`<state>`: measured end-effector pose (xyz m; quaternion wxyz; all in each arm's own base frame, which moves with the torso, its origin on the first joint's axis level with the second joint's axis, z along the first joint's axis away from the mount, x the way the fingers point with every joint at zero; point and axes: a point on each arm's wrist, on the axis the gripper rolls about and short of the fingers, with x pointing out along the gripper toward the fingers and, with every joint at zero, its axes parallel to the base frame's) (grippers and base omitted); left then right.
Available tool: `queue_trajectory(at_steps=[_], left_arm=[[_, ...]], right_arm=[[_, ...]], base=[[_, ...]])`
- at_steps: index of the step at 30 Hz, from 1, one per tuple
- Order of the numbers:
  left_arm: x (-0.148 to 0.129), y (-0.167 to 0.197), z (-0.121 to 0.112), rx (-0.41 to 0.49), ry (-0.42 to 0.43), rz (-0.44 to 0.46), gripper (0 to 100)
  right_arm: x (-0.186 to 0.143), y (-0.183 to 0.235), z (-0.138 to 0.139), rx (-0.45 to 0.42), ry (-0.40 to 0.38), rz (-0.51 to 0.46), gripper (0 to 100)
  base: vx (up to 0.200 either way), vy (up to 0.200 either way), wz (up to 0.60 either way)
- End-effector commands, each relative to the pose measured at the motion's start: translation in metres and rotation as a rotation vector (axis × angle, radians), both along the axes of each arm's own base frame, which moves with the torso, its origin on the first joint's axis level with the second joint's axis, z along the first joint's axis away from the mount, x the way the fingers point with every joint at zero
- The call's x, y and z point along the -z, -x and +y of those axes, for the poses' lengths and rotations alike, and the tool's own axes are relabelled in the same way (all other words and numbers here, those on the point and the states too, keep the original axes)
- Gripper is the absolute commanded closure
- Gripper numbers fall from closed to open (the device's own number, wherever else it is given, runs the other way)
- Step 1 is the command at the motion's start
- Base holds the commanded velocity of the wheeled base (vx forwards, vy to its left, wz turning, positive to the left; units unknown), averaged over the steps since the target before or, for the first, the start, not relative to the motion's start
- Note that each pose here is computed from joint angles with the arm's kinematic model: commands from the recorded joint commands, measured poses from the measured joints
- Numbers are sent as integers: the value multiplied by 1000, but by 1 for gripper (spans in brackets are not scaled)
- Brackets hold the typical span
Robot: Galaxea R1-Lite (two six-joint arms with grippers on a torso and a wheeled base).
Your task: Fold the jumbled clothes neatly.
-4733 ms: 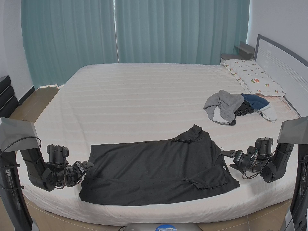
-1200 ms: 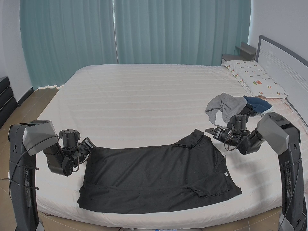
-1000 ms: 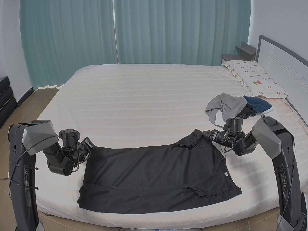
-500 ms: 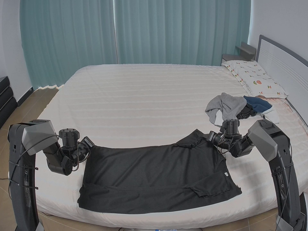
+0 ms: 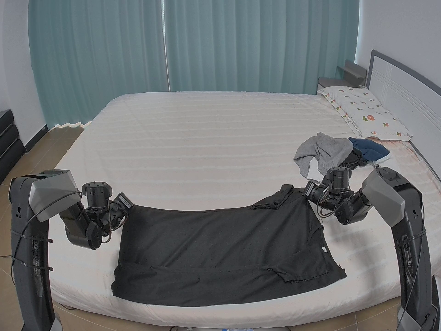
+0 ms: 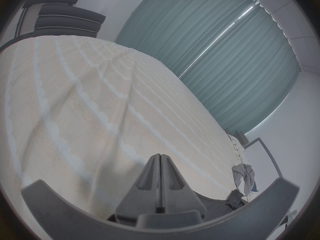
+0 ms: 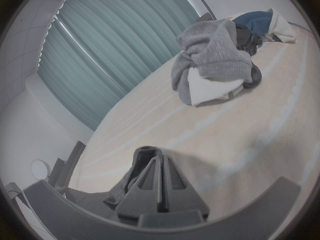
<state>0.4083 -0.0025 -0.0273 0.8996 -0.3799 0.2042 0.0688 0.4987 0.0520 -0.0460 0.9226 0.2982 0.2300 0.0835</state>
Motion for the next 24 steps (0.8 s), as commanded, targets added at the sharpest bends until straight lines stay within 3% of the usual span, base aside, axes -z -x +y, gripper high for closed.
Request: queue_trajectory(at_steps=[1,4,8,15,20,23,24], left_arm=[[-12,0,3,-9,0,-28,100],[-17,2,7,-17,-2,-37,100],[-24,2,10,-27,-1,-53,100],[-35,4,18,-46,0,-76,100],[-30,8,21,-48,2,-50,100],[-29,8,21,-46,1,-45,100],[-29,8,21,-45,-1,-50,100]], right_arm=[[-14,6,-1,-9,-29,-39,100],[-18,11,-1,-8,-45,-96,100],[-26,21,-2,24,-154,-112,100],[-22,26,-21,61,-162,-142,100],[-8,36,-21,12,-163,-54,100],[-8,36,-22,14,-162,-51,100],[-16,35,-22,15,-171,-90,100]], base=[[0,0,0],[0,0,0],[0,0,0],[0,0,0],[0,0,0],[0,0,0],[0,0,0]])
